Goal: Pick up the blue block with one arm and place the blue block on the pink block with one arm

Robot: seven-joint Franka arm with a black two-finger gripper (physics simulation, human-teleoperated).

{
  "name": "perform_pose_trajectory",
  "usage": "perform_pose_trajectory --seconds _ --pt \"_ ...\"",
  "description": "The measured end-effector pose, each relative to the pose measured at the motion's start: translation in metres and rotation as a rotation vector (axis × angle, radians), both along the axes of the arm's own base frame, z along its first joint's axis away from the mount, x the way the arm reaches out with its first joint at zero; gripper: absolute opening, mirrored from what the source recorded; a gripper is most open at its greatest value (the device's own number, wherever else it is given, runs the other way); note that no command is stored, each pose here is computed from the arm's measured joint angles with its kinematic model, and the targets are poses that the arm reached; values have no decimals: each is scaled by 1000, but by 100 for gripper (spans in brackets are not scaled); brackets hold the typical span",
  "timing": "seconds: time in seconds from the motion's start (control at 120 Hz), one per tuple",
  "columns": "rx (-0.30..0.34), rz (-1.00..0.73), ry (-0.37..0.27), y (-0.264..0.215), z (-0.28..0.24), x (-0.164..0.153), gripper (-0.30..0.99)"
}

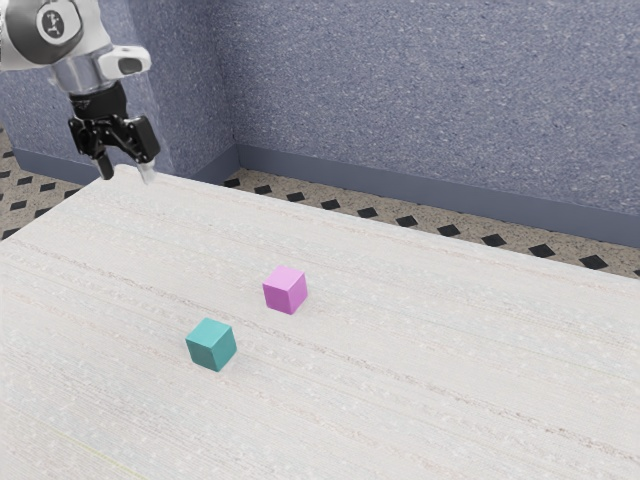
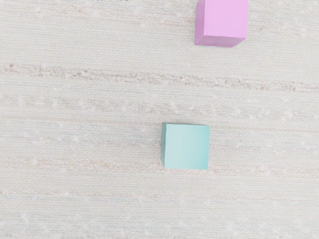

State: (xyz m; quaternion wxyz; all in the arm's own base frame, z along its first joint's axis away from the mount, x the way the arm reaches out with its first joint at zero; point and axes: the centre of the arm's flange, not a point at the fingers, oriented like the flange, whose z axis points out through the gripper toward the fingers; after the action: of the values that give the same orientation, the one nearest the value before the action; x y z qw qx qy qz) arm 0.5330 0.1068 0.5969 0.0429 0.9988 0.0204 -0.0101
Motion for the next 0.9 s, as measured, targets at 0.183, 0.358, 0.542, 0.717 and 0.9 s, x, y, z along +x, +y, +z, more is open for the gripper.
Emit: perform_pose_trajectory --seconds 0.183,0.358,0.542,0.717,0.9 --pt "14 -111 47 -49 -72 5 67" --pt "19 -232 82 -115 -179 -19 66" --pt "17 -155 43 -91 -210 -25 65" --pt "28 -73 43 -71 -235 -28 66" --pt "48 -60 36 -78 -256 -28 66"
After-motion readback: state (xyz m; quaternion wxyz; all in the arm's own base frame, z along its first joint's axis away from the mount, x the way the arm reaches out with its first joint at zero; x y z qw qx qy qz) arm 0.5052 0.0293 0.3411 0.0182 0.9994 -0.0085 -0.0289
